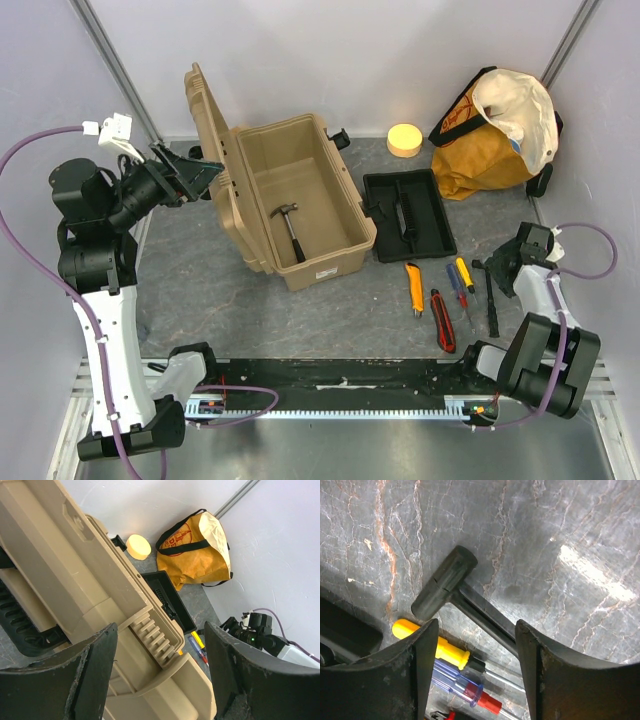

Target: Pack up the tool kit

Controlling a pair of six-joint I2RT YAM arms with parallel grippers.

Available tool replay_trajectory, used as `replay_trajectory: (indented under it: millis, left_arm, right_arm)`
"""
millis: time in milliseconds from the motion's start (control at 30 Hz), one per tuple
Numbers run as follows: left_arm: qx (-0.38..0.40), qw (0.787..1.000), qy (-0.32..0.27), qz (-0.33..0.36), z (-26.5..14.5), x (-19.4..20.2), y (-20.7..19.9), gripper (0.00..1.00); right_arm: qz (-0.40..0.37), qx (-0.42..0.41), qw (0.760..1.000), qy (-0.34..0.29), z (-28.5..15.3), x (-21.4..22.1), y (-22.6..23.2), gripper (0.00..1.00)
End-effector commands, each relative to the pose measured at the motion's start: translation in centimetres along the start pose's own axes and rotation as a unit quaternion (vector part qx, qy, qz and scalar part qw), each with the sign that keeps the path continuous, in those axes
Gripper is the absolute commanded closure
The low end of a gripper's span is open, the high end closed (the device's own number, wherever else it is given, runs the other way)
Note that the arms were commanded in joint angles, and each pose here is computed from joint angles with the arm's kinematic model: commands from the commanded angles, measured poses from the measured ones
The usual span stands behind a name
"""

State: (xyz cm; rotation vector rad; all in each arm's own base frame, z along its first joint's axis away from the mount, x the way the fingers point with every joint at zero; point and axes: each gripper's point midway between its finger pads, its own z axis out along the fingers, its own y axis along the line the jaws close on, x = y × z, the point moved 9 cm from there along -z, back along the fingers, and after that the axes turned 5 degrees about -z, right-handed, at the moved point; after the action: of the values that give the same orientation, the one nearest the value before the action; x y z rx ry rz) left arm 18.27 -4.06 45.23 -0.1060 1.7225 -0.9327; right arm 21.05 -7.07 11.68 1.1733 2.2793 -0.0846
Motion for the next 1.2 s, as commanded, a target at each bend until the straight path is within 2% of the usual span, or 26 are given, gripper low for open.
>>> replay_trajectory:
  millis: [0, 100, 467, 600, 833, 1033, 1167]
  left_arm:
    - [0.007, 1.000, -0.007, 0.025, -0.2, 0.0, -0.2, 0.24]
    - [0.007, 1.000, -0.005, 0.024, -0.1, 0.0, -0.1, 0.24]
    - [0.008, 1.000, -0.002, 0.026, 0.2, -0.2, 0.1, 0.24]
    - [0.008, 1.000, -0.001, 0.026, 0.2, -0.2, 0.1, 0.24]
    - [0.007, 1.000, -0.001, 0.028, 0.1, -0.2, 0.1, 0.24]
    - [0.005, 1.000, -0.002, 0.028, 0.1, -0.2, 0.1, 0.24]
    - [0.005, 1.000, -0.002, 0.029, 0.1, -0.2, 0.1, 0.24]
  right_arm:
    - [-0.016, 0.016, 1.000, 0.001, -1.2, 0.6, -1.0, 0.35]
    - [-0.021, 0.020, 1.000, 0.008, -1.1, 1.1, -1.3, 0.39]
    - [-0.029, 0.025, 0.999, 0.024, 1.4, -0.3, 0.1, 0.39]
    - [-0.037, 0.023, 0.999, 0.024, 2.4, -0.2, 0.7, 0.45]
    - [-0.085, 0.020, 0.996, 0.007, 3.7, -1.5, 2.4, 0.69]
    - [-0.111, 0.022, 0.994, -0.008, 3.9, -2.1, 3.3, 0.99]
    - [-0.137, 0.036, 0.989, -0.047, 2.6, -2.8, 4.3, 1.00]
